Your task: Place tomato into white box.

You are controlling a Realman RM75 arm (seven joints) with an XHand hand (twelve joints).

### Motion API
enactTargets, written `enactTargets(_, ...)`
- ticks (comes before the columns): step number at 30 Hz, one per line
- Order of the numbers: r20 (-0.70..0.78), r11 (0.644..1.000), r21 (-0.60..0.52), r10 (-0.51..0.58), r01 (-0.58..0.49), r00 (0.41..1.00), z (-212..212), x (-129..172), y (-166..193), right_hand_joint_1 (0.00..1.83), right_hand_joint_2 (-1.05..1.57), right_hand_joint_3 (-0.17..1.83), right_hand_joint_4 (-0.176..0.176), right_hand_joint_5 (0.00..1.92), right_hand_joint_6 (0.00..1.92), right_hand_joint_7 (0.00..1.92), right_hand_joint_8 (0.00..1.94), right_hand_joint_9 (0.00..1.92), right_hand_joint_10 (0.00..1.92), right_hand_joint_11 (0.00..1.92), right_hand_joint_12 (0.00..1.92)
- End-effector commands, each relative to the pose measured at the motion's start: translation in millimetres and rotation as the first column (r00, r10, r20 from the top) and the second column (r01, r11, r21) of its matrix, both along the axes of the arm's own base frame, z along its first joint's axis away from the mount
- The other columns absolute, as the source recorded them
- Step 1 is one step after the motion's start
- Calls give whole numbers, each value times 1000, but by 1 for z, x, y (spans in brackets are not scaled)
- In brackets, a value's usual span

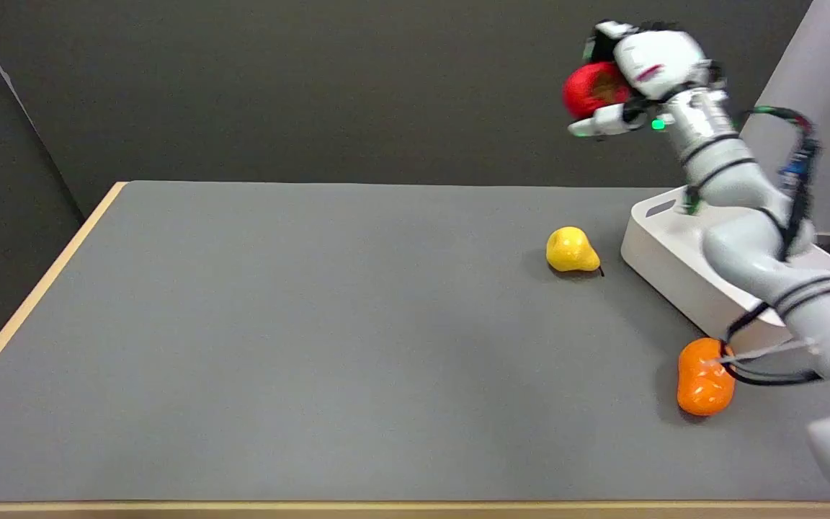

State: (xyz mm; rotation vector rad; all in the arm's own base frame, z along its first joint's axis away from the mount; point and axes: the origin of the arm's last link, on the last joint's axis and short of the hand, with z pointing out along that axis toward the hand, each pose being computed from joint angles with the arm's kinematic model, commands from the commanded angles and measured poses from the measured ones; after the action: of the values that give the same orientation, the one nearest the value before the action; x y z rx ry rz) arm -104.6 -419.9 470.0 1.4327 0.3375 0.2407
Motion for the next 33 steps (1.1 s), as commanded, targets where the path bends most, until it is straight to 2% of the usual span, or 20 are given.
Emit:
enactTargets(1,-137,950,-170,239,-260,961,24,75,202,1167,1099,336,-77,595,1551,862,1347,848,1311,771,1691)
enactTargets(2,-158,929,-344,84,-135,984,76,39,200,1167,1099,336,-77,595,1551,862,1347,847,1311,770,1691)
enactTargets(7,-100,902,-426,26,-67,995,95,11,231,1166,1097,339,-74,597,1553,862,1346,848,1314,767,1693)
enactTargets(11,-47,908,-416,26,-44,999,89,-8,250,1166,1095,342,-73,598,1555,862,1344,849,1314,769,1693)
enactTargets(18,54,892,-441,-83,99,995,97,-56,256,1166,1090,351,-71,600,1555,864,1342,852,1313,772,1690)
enactTargets(33,136,893,-362,-231,266,963,101,-100,199,1166,1085,360,-69,604,1553,865,1341,855,1314,776,1693)
